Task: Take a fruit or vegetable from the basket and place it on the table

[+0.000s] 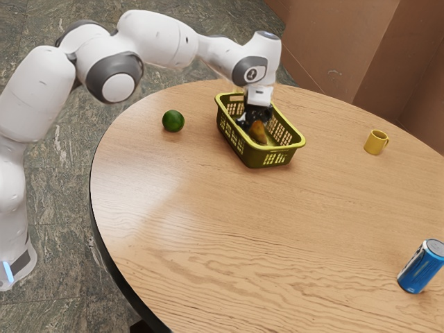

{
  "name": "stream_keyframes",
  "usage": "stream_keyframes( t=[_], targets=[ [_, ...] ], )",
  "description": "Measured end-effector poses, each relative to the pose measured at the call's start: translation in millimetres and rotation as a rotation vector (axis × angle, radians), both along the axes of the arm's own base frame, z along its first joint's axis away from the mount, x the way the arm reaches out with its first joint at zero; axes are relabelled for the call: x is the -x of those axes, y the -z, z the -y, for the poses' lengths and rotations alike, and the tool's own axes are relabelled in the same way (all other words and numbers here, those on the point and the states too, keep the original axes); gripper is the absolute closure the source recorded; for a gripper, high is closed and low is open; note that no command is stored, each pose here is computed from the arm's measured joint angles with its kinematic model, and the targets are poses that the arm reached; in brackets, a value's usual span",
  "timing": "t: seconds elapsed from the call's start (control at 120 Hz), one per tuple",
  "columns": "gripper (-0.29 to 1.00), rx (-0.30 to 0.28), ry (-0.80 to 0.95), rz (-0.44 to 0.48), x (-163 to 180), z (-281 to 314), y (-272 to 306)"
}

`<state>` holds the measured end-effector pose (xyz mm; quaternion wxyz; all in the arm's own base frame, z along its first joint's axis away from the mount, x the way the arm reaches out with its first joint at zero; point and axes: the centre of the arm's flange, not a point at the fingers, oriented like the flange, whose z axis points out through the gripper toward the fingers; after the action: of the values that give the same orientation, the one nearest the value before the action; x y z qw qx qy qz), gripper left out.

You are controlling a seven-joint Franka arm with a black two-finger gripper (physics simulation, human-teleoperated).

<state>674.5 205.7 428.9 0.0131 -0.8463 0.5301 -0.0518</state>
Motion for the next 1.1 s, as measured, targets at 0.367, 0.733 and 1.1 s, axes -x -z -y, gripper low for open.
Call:
stream_keyframes(
  t=[0.367,0.733,1.1],
  targets=[
    [0.15,0.002,-0.028,0.052,29.4,4.2,-107.7],
    [0.42,0.039,0.097,0.144,28.0,109.9,-173.7],
    [0.4,0.105,0.222,0.185,15.2,210.0,-174.9]
  ],
)
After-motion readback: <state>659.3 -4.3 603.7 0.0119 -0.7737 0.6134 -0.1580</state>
